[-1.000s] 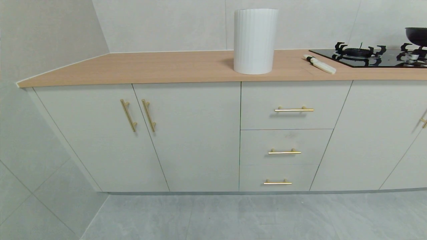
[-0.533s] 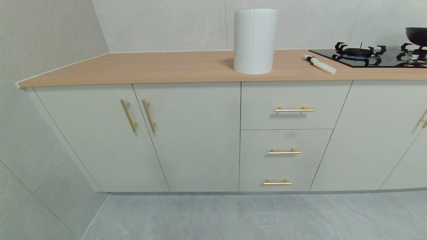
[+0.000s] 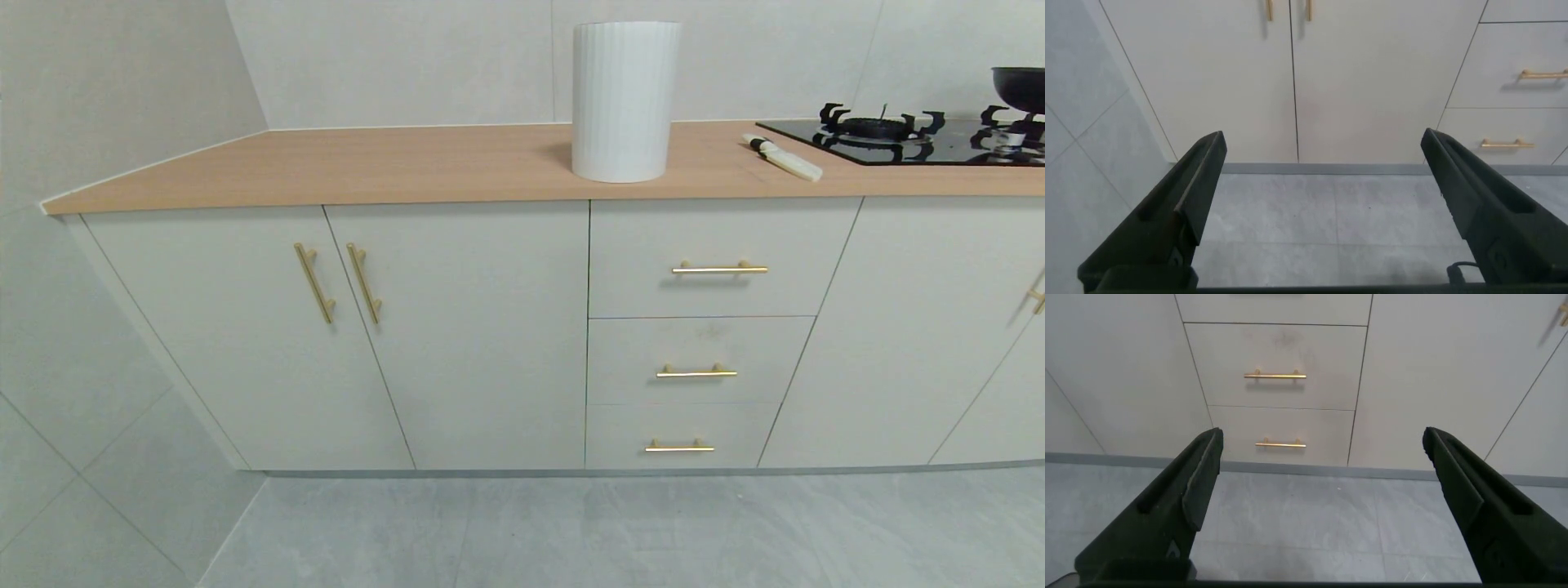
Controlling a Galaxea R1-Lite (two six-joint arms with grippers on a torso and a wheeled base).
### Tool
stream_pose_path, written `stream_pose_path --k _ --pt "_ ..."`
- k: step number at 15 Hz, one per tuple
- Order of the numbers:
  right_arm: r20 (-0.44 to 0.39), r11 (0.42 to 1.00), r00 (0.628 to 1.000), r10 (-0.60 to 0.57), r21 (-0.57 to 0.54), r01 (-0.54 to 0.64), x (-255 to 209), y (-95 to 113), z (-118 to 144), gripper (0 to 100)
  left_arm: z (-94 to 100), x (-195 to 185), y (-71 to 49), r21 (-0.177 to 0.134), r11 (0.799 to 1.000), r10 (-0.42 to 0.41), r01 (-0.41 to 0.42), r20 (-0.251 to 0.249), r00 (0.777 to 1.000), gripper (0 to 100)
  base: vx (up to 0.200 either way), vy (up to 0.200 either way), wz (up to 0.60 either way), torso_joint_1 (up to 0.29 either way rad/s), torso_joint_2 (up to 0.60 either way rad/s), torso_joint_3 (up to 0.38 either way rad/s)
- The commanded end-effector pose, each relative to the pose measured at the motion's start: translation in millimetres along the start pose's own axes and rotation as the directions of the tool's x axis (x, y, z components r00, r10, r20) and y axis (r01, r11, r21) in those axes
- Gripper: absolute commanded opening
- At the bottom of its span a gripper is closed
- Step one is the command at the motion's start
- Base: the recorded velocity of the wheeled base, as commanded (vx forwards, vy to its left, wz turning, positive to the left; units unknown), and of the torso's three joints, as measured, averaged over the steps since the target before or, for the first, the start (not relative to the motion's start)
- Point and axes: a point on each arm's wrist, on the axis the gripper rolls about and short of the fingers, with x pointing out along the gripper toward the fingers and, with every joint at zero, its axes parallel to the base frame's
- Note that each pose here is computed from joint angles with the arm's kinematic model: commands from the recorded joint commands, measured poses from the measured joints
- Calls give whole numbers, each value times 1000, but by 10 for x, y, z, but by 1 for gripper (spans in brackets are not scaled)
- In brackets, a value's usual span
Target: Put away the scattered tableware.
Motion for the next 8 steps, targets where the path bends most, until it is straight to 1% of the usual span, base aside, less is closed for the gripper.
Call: stream_pose_path --k 1,4,8 --pt "-4 1000 1000 1 1 -1 2 0 0 100 0 0 0 2 1000 0 0 0 1000 100 0 0 0 0 0 0" --pt "-4 1000 1000 1 1 -1 2 0 0 100 0 0 0 -1 1000 0 0 0 1000 100 0 0 0 0 0 0" --pt "-4 1000 1000 1 1 -1 2 0 0 100 0 0 0 -6 1000 0 0 0 1000 100 200 0 0 5 1 0"
